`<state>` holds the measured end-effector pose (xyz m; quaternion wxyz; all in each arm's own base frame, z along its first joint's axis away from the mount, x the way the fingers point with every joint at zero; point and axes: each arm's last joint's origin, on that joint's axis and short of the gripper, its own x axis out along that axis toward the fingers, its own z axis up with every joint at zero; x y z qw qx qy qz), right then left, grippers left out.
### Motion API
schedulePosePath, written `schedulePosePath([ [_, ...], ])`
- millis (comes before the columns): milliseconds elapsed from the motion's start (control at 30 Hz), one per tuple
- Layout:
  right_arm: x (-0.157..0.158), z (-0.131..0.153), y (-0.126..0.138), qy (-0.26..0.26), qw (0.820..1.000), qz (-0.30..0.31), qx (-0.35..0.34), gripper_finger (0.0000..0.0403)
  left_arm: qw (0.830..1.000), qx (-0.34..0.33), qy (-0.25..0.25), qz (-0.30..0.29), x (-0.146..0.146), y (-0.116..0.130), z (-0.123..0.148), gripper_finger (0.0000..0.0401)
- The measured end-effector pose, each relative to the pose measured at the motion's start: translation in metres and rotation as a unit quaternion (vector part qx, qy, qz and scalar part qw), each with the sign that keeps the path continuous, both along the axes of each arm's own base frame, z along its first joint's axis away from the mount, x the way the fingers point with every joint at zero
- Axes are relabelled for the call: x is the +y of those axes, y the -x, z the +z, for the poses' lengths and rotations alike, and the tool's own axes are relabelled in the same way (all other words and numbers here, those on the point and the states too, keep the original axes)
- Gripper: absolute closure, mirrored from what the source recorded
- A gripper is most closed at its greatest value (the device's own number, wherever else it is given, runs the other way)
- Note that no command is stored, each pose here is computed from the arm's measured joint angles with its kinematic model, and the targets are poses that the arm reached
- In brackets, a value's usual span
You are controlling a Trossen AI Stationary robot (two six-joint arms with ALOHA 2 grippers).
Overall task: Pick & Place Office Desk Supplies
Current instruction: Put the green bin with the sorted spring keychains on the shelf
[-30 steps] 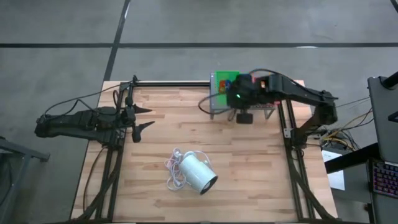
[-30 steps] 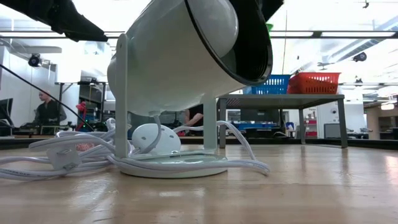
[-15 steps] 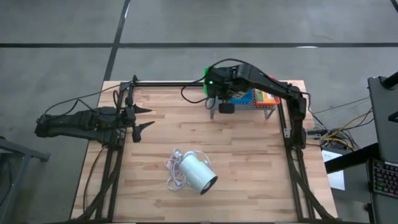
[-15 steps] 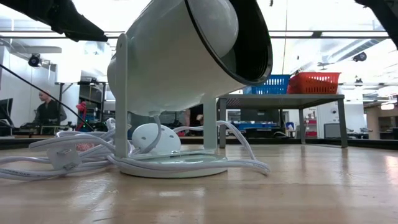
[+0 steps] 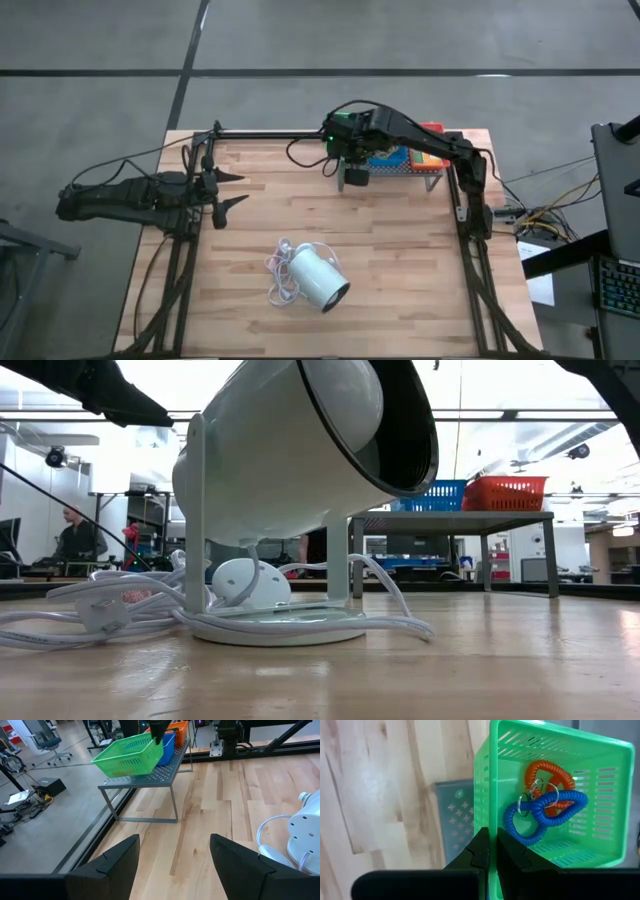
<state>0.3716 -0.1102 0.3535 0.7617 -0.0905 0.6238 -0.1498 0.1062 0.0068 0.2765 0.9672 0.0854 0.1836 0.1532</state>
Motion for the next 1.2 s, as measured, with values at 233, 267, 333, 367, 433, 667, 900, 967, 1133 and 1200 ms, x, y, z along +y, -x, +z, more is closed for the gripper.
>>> schedulePosePath([
  [233, 0.004, -0.012, 0.001, -0.018, 1.000, 0.004, 0.016, 0.0390, 1.000, 0.000, 0.000, 0.000, 0.000, 0.000, 0.000, 0.0157],
  [267, 0.004, -0.014, 0.001, -0.022, 1.000, 0.006, 0.012, 0.0390, 1.000, 0.000, 0.000, 0.000, 0.000, 0.000, 0.000, 0.0157],
  [333, 0.005, -0.017, 0.002, -0.023, 1.000, 0.007, 0.005, 0.0390, 1.000, 0.000, 0.000, 0.000, 0.000, 0.000, 0.000, 0.0157],
  [367, 0.005, -0.016, 0.004, -0.022, 1.000, 0.007, 0.000, 0.0390, 1.000, 0.000, 0.000, 0.000, 0.000, 0.000, 0.000, 0.0157],
  [433, 0.006, -0.014, 0.008, -0.021, 1.000, 0.007, -0.005, 0.0390, 1.000, 0.000, 0.000, 0.000, 0.000, 0.000, 0.000, 0.0157],
  [667, 0.010, -0.019, 0.021, -0.018, 1.000, 0.014, -0.006, 0.0390, 1.000, 0.000, 0.000, 0.000, 0.000, 0.000, 0.000, 0.0157],
  [900, 0.008, -0.032, 0.027, -0.007, 0.999, 0.031, -0.021, 0.0390, 1.000, 0.000, 0.000, 0.000, 0.000, 0.000, 0.000, 0.0157],
  [967, 0.009, -0.032, 0.028, 0.002, 0.998, 0.049, -0.028, 0.0390, 1.000, 0.000, 0.000, 0.000, 0.000, 0.000, 0.000, 0.0157],
  [1133, 0.005, -0.033, 0.028, 0.010, 0.997, 0.063, -0.036, 0.0390, 1.000, 0.000, 0.000, 0.000, 0.000, 0.000, 0.000, 0.0157],
  [1200, 0.002, -0.035, 0.029, 0.008, 0.998, 0.057, -0.035, 0.0390, 1.000, 0.000, 0.000, 0.000, 0.000, 0.000, 0.000, 0.0157],
])
